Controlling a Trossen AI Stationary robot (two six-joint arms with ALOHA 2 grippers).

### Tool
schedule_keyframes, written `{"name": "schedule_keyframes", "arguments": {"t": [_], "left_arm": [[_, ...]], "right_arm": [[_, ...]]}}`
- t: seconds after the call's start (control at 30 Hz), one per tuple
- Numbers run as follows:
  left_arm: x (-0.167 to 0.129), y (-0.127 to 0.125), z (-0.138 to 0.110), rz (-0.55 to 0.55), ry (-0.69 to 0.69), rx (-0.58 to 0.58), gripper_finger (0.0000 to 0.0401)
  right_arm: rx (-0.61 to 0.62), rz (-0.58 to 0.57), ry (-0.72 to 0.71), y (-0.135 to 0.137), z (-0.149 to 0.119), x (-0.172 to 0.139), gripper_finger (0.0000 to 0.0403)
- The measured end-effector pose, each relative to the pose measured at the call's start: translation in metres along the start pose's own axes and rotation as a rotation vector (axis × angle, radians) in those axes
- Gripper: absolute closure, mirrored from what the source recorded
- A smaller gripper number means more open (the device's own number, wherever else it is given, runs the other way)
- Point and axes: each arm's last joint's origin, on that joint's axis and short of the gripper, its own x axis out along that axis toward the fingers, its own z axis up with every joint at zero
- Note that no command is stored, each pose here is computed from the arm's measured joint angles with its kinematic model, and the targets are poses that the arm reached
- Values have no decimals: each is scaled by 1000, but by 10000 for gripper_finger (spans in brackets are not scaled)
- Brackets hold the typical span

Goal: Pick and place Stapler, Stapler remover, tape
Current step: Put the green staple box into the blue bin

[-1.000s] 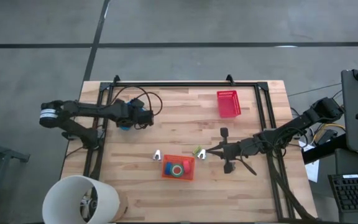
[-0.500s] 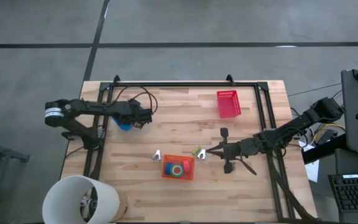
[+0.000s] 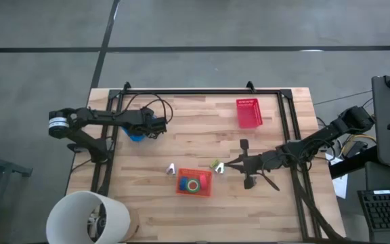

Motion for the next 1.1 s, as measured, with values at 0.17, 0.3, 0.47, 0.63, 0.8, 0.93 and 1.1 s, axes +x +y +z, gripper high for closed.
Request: {"name": "schedule_keyframes", "arguments": {"t": [0.17,0.3,0.47,0.63,0.8,0.93,1.1], "left_arm": [[-17,-11,13,-126,-39,-32,188],[-40,-28,24,-281,-155,3,188],[-69,-53,32,-541,-306,16,188],[-93,-74,33,-786,-420,11,188],[-107,-98,25,-938,-480,48,188],[-111,-123,18,-982,-493,116,188],[-112,-153,17,-992,-469,163,188]], "right_arm": [[0,-1,0,0,0,0,394],[1,-2,0,0,0,0,394],[3,-4,0,0,0,0,394],[9,-4,-2,0,0,0,394],[25,-43,-14,-3,3,-2,394],[46,-62,-55,-7,10,-10,394],[61,-71,-114,-14,20,-22,394]]}}
